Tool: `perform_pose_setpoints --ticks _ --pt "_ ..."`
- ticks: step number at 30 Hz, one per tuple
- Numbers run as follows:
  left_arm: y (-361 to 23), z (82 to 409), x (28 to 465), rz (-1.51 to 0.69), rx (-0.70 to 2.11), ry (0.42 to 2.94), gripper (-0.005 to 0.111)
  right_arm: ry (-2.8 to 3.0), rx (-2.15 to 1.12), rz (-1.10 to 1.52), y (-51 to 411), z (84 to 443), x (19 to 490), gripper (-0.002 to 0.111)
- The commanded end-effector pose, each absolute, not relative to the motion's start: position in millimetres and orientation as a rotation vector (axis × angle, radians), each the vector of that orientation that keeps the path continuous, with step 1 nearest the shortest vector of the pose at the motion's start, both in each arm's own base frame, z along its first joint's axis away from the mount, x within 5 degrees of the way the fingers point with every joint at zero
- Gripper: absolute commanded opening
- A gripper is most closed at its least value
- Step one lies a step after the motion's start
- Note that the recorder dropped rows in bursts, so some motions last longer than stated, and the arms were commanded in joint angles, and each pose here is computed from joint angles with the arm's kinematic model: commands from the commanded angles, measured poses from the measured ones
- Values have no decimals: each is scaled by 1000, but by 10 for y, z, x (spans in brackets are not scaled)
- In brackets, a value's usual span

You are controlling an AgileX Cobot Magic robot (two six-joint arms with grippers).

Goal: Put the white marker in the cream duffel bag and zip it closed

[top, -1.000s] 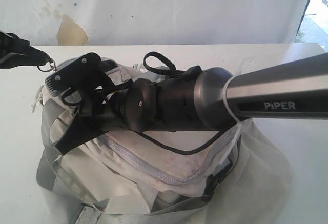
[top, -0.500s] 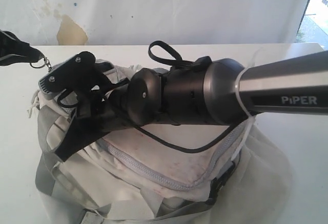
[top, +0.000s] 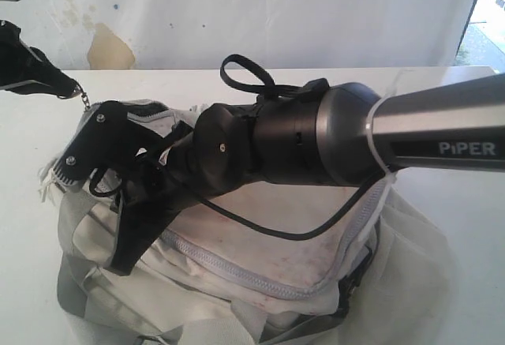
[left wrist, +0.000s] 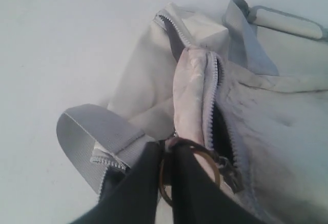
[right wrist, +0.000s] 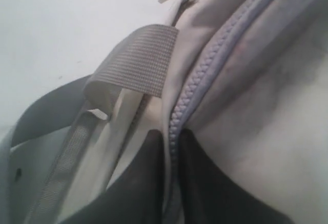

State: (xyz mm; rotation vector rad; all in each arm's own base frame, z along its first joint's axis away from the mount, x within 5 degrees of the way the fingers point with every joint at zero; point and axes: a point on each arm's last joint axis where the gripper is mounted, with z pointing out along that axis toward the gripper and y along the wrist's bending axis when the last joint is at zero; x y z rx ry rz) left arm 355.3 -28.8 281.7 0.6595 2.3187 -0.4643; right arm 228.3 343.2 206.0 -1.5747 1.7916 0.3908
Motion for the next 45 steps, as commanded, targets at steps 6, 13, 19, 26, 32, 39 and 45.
perform_pose_setpoints --ticks 6,13,19,26,32,39,45 --pt "-216 2917 4072 -401 548 2208 0 1782 -1936 269 3270 1895 2155 0" --pt "-275 2892 4377 -461 601 2119 0 1782 -1948 264 3263 1890 2152 0" --pt "-293 2754 4602 -459 610 2118 0 1783 -1965 257 3254 1884 2147 0" --pt "-268 2683 4797 -441 567 2106 0 1793 -1993 254 3236 1872 2132 0" --pt "-239 2675 4863 -431 479 2109 0 1800 -2000 250 3228 1868 2129 0" --pt "-298 2670 4782 -516 555 2148 17 1994 -1722 326 3268 1903 2180 10" --pt "-263 2728 4708 -500 497 2239 58 2105 -1524 405 3341 2034 2229 63"
